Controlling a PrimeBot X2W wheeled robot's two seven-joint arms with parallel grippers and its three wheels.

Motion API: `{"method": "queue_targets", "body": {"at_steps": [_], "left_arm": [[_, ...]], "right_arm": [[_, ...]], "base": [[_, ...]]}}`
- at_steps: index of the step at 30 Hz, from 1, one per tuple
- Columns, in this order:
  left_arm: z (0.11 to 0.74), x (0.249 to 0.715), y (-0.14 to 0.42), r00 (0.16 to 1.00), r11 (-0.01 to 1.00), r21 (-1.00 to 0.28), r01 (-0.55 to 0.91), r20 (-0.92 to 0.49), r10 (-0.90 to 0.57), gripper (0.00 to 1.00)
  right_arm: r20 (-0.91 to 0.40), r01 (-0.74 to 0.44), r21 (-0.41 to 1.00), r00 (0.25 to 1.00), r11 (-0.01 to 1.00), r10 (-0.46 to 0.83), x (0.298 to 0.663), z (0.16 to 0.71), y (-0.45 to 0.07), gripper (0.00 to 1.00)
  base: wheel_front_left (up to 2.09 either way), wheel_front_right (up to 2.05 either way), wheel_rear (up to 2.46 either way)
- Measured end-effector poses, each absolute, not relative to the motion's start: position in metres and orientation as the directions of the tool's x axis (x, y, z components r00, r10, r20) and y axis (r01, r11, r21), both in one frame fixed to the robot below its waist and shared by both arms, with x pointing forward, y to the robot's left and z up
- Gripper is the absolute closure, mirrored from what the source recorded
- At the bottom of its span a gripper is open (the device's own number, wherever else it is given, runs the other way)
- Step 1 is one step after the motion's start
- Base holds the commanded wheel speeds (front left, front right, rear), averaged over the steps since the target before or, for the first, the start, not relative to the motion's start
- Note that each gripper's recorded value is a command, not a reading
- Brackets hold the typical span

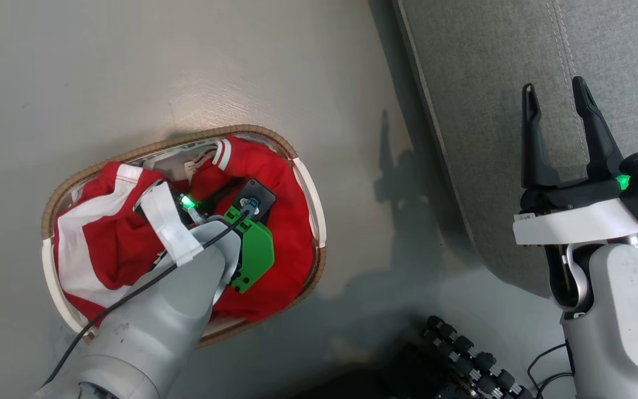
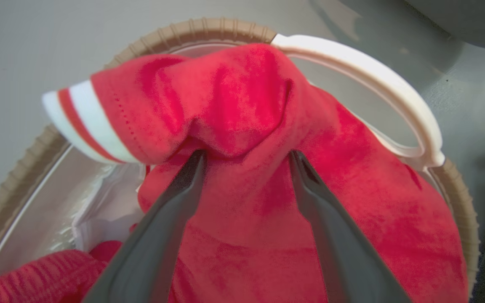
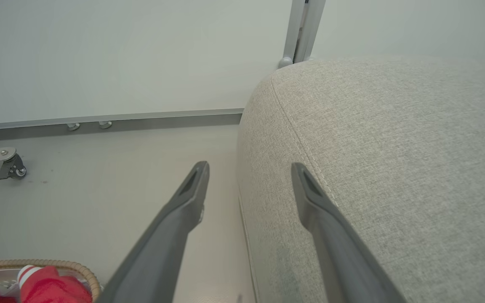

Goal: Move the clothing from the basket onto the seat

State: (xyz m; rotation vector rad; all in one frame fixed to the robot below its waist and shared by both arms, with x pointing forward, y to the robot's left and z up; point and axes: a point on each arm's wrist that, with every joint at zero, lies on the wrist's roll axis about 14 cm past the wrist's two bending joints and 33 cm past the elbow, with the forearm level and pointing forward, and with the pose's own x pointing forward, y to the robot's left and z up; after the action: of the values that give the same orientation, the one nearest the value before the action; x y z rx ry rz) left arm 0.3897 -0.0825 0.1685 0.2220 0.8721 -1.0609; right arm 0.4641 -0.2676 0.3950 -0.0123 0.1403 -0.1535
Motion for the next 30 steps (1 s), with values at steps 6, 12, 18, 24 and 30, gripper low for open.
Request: {"method": "queue_targets", "body": {"at_steps": [6,12,18,24,30], "left_arm": [[0.152,0.383,-0.088,0.133,0.451,-0.249,0.857,-0.74,-0.66,0.08],[0.144,0.375,-0.09,0.102,0.45,-0.275,0.85,-0.752,-0.651,1.0],[0.161,0.376,-0.096,0.129,0.423,-0.265,0.866,-0.7,-0.702,1.0],[0.187,0.376,-0.094,0.183,0.432,-0.258,0.864,-0.638,-0.748,1.0],[0.225,0.382,-0.089,0.245,0.428,-0.201,0.881,-0.58,-0.777,1.0]], "right_arm": [[-0.174,0.165,-0.031,0.97,0.986,-0.168,0.459,0.383,-0.273,0.0],[-0.182,0.178,-0.031,0.967,0.984,-0.18,0.456,0.381,-0.277,0.0],[-0.179,0.196,-0.027,0.964,0.98,-0.198,0.454,0.383,-0.282,0.0],[-0.191,0.194,-0.014,0.962,0.981,-0.193,0.447,0.383,-0.277,0.0],[-0.194,0.177,-0.011,0.965,0.984,-0.176,0.435,0.391,-0.268,0.0]], "base": [[0.0,0.0,0.0],[0.0,0.0,0.0],[0.0,0.0,0.0],[0.0,0.0,0.0],[0.0,0.0,0.0]]}}
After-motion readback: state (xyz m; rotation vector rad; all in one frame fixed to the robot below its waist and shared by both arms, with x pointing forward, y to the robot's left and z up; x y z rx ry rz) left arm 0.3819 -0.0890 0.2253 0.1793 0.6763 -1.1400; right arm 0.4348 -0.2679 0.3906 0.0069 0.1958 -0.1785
